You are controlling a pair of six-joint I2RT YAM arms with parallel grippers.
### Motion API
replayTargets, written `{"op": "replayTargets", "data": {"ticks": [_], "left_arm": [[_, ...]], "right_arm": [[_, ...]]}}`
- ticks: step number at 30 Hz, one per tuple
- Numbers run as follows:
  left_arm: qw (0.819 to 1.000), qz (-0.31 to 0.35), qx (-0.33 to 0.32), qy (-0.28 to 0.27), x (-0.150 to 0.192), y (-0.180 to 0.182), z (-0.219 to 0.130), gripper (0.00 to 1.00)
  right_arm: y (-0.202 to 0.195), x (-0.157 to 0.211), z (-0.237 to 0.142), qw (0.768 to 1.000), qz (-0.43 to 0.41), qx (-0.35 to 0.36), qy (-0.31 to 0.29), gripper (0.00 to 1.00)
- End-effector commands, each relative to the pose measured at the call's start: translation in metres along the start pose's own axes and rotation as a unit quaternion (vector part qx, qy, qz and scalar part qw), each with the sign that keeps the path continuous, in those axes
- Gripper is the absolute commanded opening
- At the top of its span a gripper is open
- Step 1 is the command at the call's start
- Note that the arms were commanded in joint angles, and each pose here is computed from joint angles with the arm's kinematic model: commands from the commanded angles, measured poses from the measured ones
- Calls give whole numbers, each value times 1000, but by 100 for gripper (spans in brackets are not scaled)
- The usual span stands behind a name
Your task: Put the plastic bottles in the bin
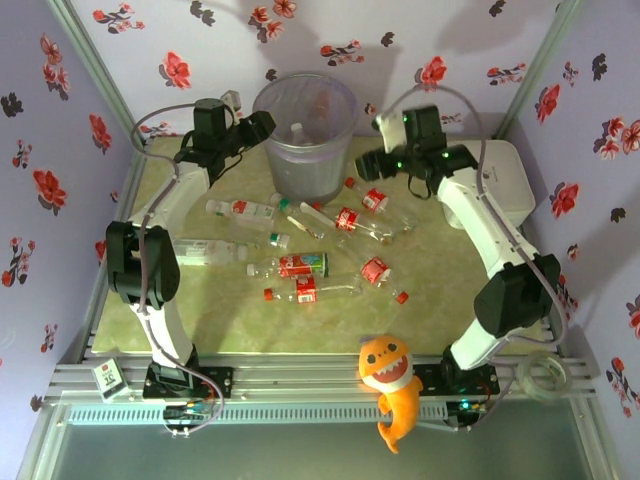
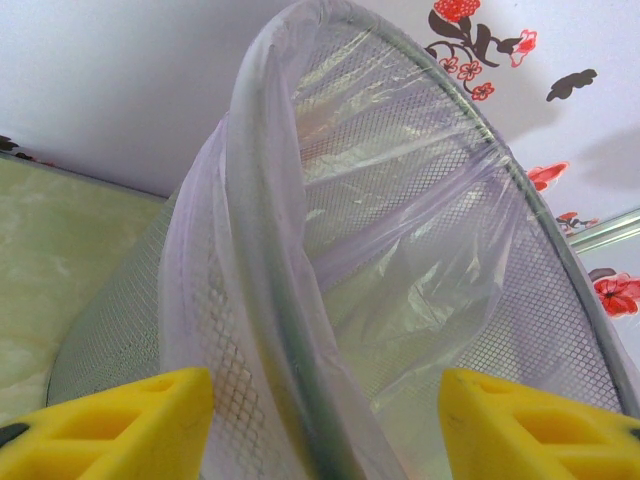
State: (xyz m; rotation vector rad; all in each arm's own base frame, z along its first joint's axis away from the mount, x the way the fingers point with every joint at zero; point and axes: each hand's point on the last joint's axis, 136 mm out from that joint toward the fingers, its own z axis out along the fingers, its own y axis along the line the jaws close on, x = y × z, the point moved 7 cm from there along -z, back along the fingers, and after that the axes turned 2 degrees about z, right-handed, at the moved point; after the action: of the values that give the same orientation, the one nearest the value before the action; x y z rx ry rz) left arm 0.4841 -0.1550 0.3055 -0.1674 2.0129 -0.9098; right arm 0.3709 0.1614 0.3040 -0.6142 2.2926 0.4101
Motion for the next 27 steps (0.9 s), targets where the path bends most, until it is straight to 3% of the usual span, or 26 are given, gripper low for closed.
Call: {"op": "replayTargets", "data": {"ticks": [1, 5, 12, 27], "left_arm": [[1000, -1, -14, 19, 10, 7, 5, 62], [1000, -6, -17, 20, 12, 10, 8, 62], [1000, -11, -17, 16, 14, 14, 13, 62], [1000, -15, -18, 17, 16, 16, 13, 62]], "right_arm": [[9, 43, -7, 997, 9, 7, 82, 77], [32, 92, 10, 987, 16, 15, 161, 76], [48, 148, 38, 971, 55, -2, 233, 74], [40, 188, 80, 952, 67, 19, 298, 76]]}}
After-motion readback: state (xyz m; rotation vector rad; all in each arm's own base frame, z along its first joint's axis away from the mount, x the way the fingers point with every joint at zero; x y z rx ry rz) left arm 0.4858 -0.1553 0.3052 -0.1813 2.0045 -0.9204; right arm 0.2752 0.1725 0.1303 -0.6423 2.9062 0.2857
